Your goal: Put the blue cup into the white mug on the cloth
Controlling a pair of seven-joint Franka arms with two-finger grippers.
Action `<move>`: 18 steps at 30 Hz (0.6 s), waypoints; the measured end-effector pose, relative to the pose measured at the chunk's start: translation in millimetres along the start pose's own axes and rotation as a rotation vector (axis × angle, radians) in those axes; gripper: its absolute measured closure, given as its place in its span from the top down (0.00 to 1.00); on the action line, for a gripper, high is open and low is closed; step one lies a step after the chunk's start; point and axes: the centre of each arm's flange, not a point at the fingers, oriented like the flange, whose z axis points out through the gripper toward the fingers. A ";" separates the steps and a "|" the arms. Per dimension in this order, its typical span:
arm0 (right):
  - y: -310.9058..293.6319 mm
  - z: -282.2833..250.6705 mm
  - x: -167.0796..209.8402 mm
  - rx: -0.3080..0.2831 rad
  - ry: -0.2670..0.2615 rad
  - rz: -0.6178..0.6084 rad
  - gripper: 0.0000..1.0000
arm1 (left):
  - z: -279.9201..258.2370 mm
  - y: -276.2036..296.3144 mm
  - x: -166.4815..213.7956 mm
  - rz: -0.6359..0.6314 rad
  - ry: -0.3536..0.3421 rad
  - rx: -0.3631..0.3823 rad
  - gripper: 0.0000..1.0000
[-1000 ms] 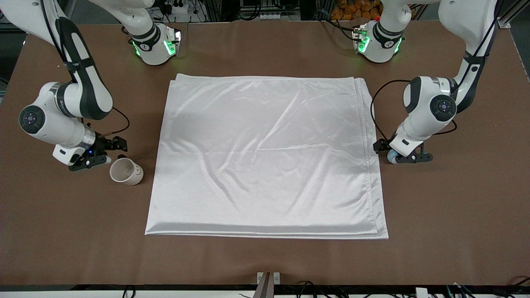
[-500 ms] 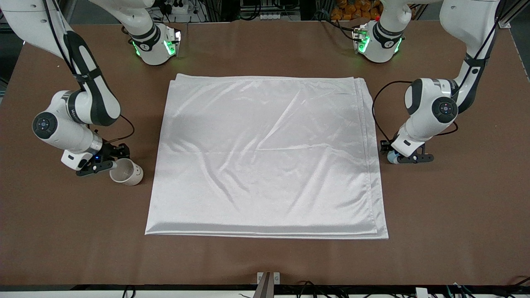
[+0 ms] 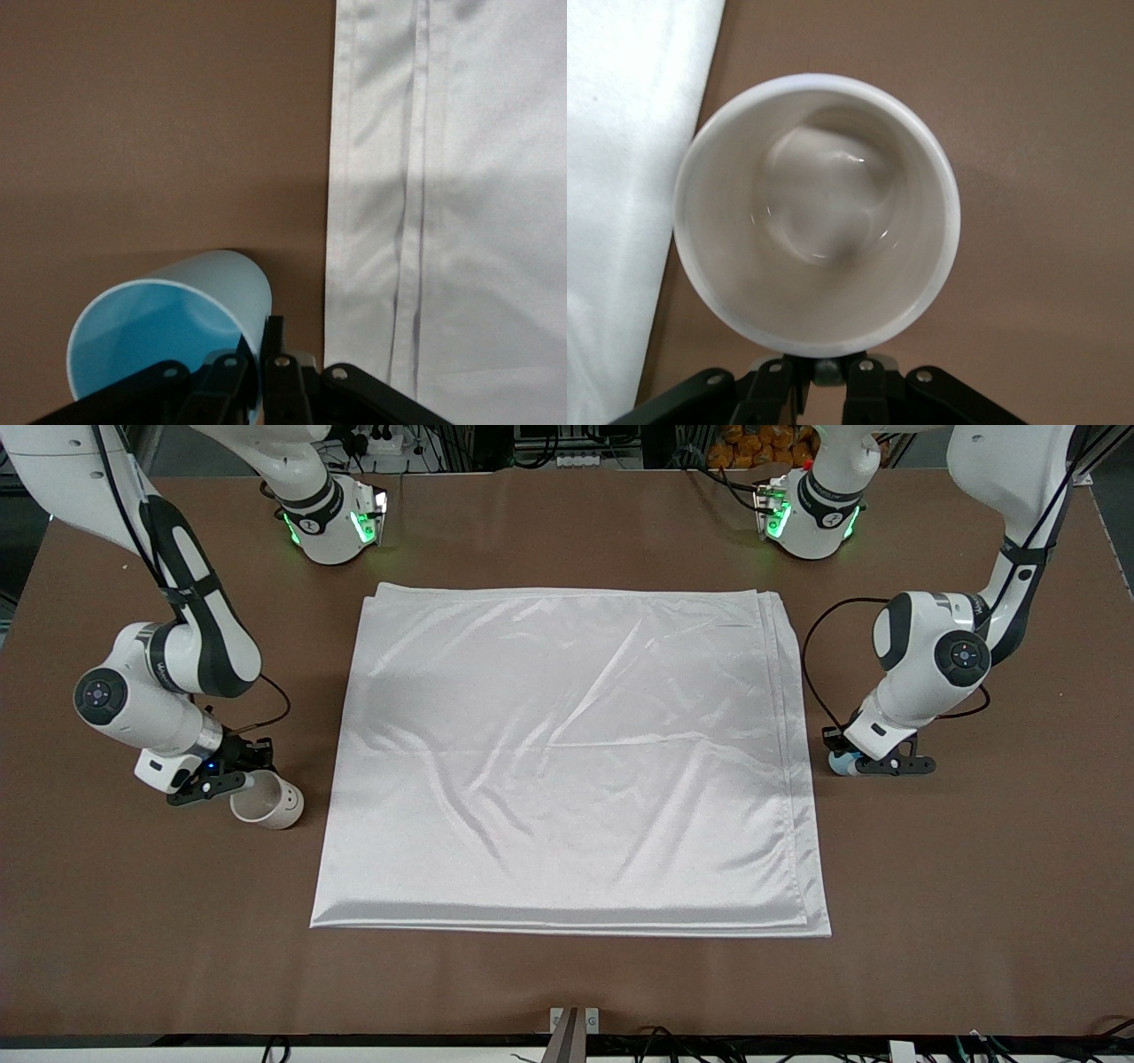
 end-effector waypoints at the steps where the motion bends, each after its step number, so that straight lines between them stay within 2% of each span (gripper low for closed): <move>1: -1.6 -3.1 2.2 0.001 -0.003 -0.004 0.19 | -0.2 0.3 0.1 0.002 0.001 0.000 0.04; 8: -28.2 -39.8 26.1 0.009 -0.025 -0.017 0.19 | -10.6 1.7 8.7 0.008 0.031 -0.002 0.04; 18: -118.2 -98.5 66.2 0.000 -0.018 0.077 0.19 | -43.8 2.6 25.9 0.009 0.078 -0.003 0.04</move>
